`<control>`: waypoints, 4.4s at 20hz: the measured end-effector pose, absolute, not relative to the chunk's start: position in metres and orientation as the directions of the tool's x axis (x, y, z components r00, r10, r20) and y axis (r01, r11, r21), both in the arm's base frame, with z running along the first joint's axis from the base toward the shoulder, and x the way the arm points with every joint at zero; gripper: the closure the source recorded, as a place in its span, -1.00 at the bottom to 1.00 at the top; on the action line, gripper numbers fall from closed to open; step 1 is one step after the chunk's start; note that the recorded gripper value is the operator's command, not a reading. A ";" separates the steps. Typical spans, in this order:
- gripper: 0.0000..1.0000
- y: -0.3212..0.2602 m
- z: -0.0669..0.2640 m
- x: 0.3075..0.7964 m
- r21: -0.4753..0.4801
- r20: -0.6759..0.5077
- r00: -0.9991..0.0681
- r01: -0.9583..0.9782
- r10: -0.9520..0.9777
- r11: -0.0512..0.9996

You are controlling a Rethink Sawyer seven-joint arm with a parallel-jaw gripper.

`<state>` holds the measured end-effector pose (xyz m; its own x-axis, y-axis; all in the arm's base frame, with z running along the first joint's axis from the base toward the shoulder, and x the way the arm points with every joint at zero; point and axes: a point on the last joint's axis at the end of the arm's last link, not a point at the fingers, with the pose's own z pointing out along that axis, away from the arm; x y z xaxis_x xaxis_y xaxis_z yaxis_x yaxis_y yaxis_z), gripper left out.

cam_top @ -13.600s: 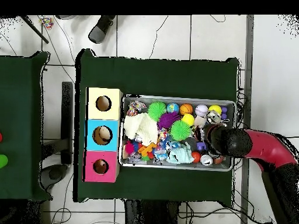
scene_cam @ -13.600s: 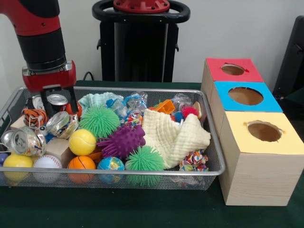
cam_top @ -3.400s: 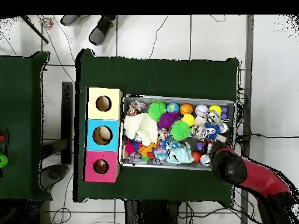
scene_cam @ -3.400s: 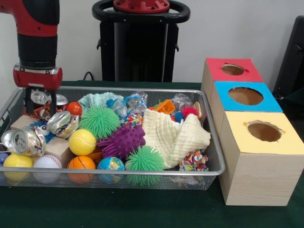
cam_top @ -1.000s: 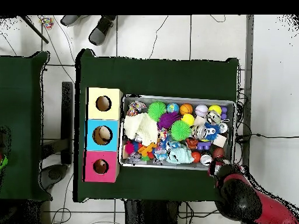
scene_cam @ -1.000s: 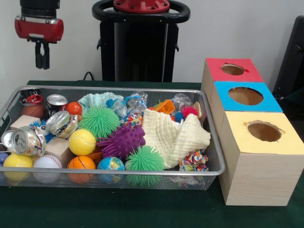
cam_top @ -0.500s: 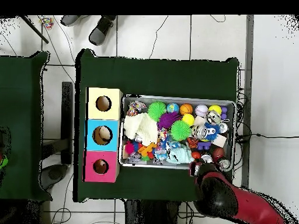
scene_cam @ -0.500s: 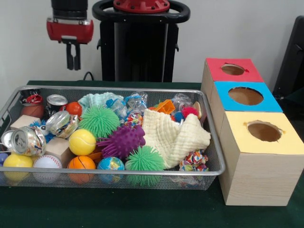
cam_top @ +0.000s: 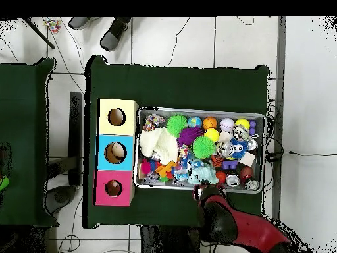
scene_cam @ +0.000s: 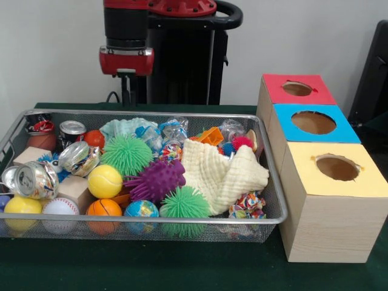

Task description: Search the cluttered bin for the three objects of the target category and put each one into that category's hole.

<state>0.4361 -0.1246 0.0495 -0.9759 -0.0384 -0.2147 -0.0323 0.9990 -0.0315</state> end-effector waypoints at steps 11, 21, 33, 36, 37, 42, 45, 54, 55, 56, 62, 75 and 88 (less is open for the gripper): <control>1.00 -0.165 0.029 0.296 0.016 -0.148 -0.987 0.062 0.064 0.998; 1.00 -0.185 0.014 0.134 -0.014 -0.100 -0.969 0.227 0.224 0.974; 1.00 -0.182 0.015 0.153 -0.121 -0.118 -0.993 0.014 0.000 0.993; 1.00 -0.178 0.015 0.154 -0.117 -0.101 -0.995 -0.009 -0.021 0.993; 1.00 -0.177 0.015 0.155 -0.115 -0.094 -0.995 -0.017 -0.028 0.993; 1.00 -0.174 0.017 0.160 -0.113 -0.050 -0.997 -0.056 -0.062 0.992; 1.00 -0.172 0.020 0.164 -0.102 -0.022 -0.998 -0.061 -0.064 0.993; 1.00 -0.128 0.036 0.214 0.039 0.068 -0.994 -0.086 -0.088 0.996; 1.00 -0.124 0.039 0.220 0.049 0.068 -0.994 -0.087 -0.090 0.995; 1.00 -0.119 0.043 0.231 0.060 0.068 -0.993 -0.091 -0.095 0.994; 1.00 -0.105 0.051 0.272 0.076 0.071 -0.993 -0.090 -0.095 0.993; 1.00 -0.093 0.006 0.312 0.155 0.068 -0.992 -0.100 -0.111 0.983; 1.00 -0.086 0.043 0.321 0.138 0.064 -0.991 -0.106 -0.116 0.985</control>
